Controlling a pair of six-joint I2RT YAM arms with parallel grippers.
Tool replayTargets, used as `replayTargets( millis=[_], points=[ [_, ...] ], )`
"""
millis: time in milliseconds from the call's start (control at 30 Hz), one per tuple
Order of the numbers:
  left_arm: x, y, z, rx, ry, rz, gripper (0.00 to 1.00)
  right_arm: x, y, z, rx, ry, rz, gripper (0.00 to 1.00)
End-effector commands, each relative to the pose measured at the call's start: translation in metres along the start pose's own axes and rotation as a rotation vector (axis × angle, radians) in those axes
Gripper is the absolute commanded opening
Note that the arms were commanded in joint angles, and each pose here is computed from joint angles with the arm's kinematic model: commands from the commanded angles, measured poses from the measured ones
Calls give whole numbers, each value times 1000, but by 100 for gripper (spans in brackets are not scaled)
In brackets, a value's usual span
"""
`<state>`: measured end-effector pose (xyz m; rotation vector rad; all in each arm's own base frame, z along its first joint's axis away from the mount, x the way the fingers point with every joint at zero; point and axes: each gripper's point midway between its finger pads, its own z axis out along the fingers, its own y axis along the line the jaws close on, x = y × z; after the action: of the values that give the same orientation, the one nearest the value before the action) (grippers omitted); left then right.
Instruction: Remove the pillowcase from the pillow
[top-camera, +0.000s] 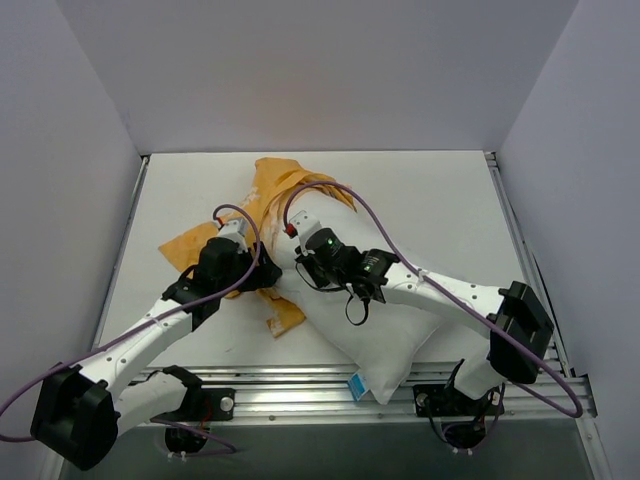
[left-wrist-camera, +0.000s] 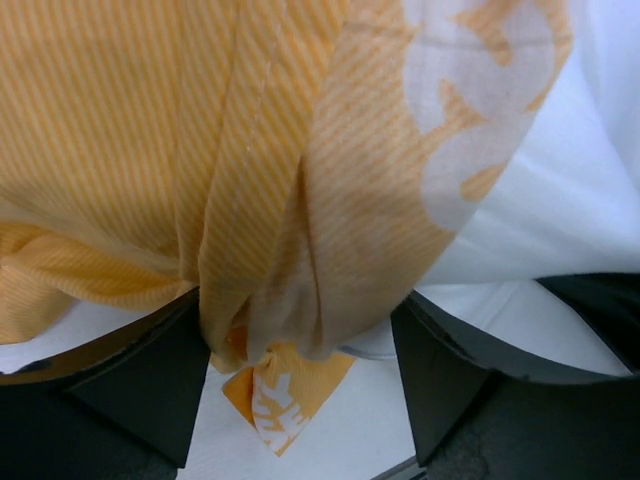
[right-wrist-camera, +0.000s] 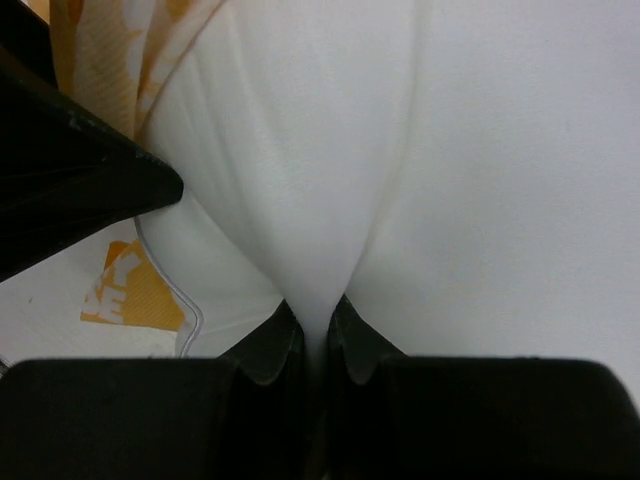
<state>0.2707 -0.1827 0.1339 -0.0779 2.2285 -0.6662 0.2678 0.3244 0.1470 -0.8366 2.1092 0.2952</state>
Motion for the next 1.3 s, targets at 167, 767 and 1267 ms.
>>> replayTargets(
  millis=[167,767,1267],
  points=[
    [-44,31,2,-196,-238,-49,30,-4,-9,-41,-18,-18,45,0],
    [-133,81,-39,-480,-594,-171,8,-57,-59,-231,-14,-332,143,0],
    [-118,45,0,-257,-460,-119,10,-42,-39,-202,-77,-239,143,19]
  ],
)
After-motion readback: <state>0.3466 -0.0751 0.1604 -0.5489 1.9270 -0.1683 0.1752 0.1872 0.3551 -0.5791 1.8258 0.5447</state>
